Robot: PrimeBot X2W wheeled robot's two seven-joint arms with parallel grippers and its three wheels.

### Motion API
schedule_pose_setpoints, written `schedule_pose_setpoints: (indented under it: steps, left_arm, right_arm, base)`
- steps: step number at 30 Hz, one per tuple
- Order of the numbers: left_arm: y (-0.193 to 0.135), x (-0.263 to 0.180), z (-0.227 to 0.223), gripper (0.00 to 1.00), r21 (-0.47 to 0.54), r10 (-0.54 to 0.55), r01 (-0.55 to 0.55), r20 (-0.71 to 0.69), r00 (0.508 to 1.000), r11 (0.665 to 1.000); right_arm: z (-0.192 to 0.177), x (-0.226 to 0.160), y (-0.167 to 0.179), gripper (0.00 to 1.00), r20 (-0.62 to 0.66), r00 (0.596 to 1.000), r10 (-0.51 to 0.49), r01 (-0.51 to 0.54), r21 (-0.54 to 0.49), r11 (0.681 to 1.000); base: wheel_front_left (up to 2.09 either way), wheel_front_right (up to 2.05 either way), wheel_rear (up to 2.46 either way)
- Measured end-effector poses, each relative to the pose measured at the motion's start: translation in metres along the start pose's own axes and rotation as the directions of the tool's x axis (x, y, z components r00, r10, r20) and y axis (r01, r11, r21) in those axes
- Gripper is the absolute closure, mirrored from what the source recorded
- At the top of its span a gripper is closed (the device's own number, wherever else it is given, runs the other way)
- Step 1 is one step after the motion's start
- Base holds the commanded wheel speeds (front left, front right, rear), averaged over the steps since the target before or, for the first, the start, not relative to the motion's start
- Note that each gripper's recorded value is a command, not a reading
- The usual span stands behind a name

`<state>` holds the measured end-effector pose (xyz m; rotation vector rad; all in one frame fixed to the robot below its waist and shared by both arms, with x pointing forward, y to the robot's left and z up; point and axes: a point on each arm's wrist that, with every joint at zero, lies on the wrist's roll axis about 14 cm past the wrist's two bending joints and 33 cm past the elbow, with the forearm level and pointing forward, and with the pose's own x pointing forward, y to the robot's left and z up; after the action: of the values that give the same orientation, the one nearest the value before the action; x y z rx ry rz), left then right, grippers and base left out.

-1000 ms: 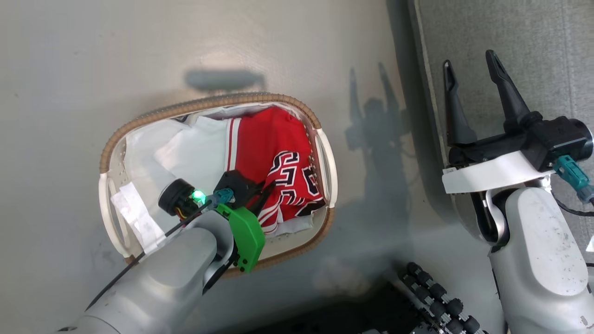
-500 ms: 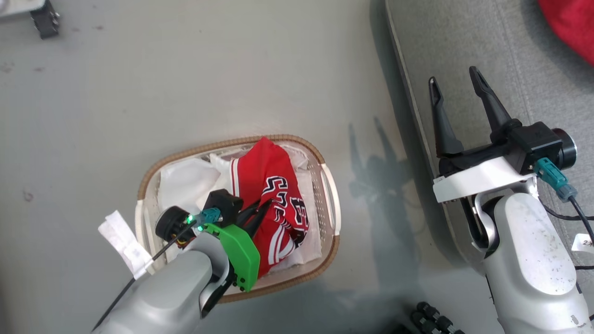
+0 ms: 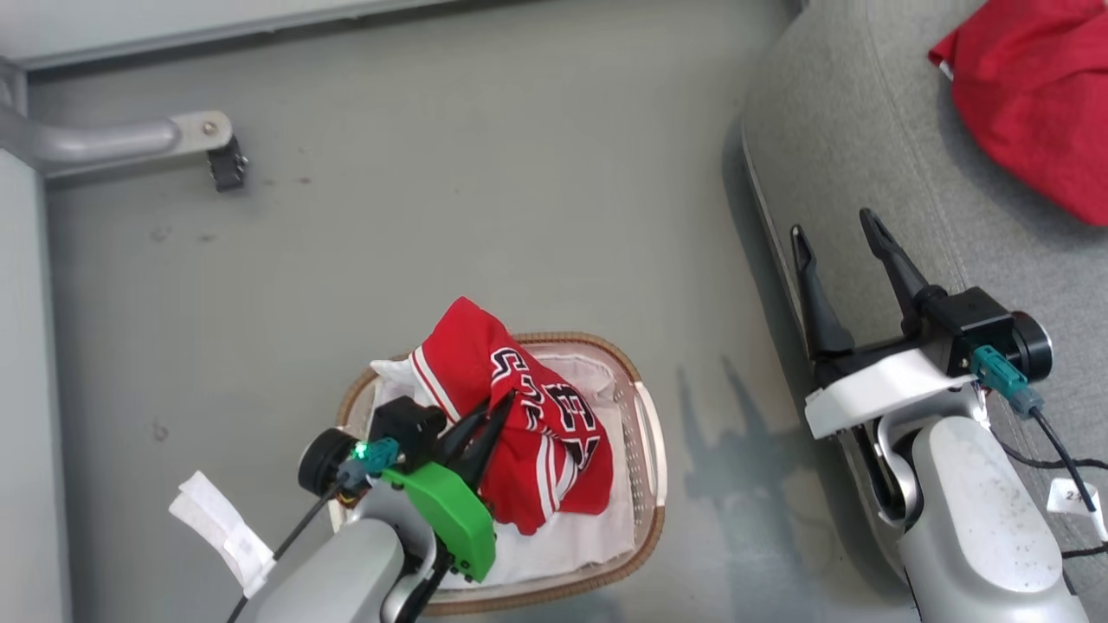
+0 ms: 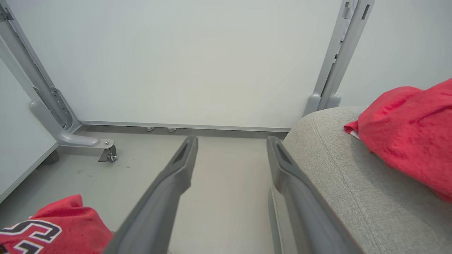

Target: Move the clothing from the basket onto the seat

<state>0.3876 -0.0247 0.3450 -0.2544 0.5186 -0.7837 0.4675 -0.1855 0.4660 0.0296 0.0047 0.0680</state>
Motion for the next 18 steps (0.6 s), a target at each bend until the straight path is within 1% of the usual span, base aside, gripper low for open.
schedule_pose_setpoints:
  steps: [4,8,10,18]
  left_arm:
    - [-0.008,-0.016,0.022,1.00,0.027,0.014,-0.016,0.078,0.997,0.999]
    - [-0.010,-0.031,0.055,1.00,0.063,0.034,-0.047,0.181,0.983,0.997]
    - [-0.012,-0.038,0.072,1.00,0.096,0.036,-0.059,0.231,0.972,0.994]
    - [-0.028,-0.066,0.120,1.00,0.135,0.040,-0.100,0.391,0.920,0.986]
  right_arm:
    - [0.010,-0.010,0.007,0.00,0.017,1.000,0.013,-0.013,0.013,1.000]
    - [0.020,-0.019,0.015,0.00,0.038,0.999,0.026,-0.027,0.032,0.999]
    - [0.025,-0.022,0.018,0.00,0.048,0.998,0.033,-0.035,0.034,0.999]
    - [0.032,-0.044,0.029,0.00,0.057,0.997,0.052,-0.055,0.058,0.997]
  base:
    - [0.00,0.00,0.00]
    - [0.00,0.00,0.00]
    - [0.00,0.00,0.00]
    - [0.00,0.00,0.00]
